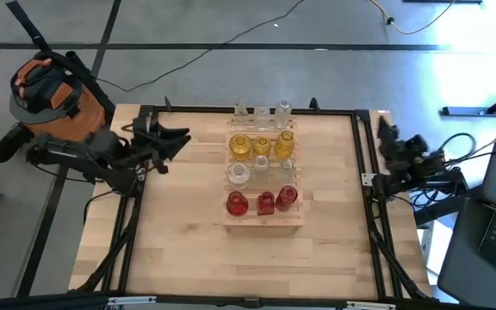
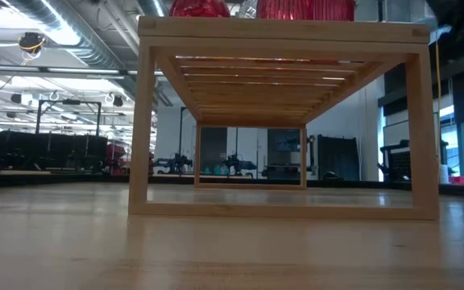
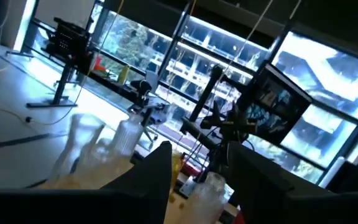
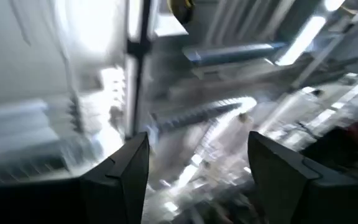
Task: Sort vases onto shelf
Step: Return to Home Position
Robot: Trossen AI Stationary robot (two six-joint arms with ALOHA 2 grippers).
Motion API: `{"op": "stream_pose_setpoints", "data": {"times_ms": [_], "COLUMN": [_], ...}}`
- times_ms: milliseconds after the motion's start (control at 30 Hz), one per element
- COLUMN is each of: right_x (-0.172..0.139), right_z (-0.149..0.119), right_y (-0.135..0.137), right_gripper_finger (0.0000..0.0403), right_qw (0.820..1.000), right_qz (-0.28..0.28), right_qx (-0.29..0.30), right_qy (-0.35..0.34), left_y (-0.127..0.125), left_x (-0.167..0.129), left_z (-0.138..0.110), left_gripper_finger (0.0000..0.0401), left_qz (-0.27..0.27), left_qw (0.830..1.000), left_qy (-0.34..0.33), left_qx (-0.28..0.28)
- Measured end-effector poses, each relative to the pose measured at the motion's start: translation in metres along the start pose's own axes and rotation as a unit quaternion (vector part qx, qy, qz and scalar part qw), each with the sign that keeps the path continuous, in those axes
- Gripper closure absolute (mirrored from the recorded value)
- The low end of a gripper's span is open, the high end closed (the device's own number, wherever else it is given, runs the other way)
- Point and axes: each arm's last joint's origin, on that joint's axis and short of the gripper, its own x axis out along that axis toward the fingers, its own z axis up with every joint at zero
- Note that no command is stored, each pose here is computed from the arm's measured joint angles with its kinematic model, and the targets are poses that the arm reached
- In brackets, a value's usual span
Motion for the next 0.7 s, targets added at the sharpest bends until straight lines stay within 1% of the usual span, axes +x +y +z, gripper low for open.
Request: {"op": "stream_pose_setpoints", "data": {"times_ms": [67, 133, 267, 367, 467, 567, 633, 700], "right_x": [-0.003, -0.003, -0.008, -0.011, -0.015, -0.02, -0.023, -0.026], "right_z": [-0.011, -0.017, -0.029, -0.03, -0.035, -0.049, -0.057, -0.065], "right_y": [-0.003, -0.003, -0.008, -0.012, -0.014, -0.017, -0.018, -0.02], "right_gripper_finger": [0.0182, 0.0182, 0.0182, 0.0182, 0.0182, 0.0182, 0.0182, 0.0182], "right_qw": [0.999, 0.997, 0.994, 0.993, 0.992, 0.989, 0.984, 0.976], "right_qz": [-0.015, -0.021, -0.061, -0.094, -0.099, -0.095, -0.097, -0.108], "right_qx": [-0.028, -0.033, -0.005, 0.007, 0.004, 0.023, 0.05, 0.071], "right_qy": [0.035, 0.062, 0.091, 0.069, 0.072, 0.11, 0.144, 0.177], "left_y": [0.013, 0.026, 0.051, 0.069, 0.085, 0.096, 0.1, 0.101], "left_x": [-0.01, -0.02, -0.042, -0.058, -0.07, -0.075, -0.072, -0.071], "left_z": [-0.015, -0.028, -0.053, -0.068, -0.083, -0.102, -0.118, -0.126], "left_gripper_finger": [0.0253, 0.0253, 0.0253, 0.0253, 0.0253, 0.0253, 0.0253, 0.0253], "left_qz": [-0.003, -0.008, -0.02, -0.019, -0.025, -0.029, -0.028, -0.044], "left_qw": [1.0, 0.999, 0.997, 0.995, 0.992, 0.989, 0.991, 0.987], "left_qy": [-0.009, -0.023, -0.049, -0.071, -0.091, -0.098, -0.081, -0.071], "left_qx": [-0.013, -0.033, -0.056, -0.071, -0.086, -0.102, -0.106, -0.136]}}
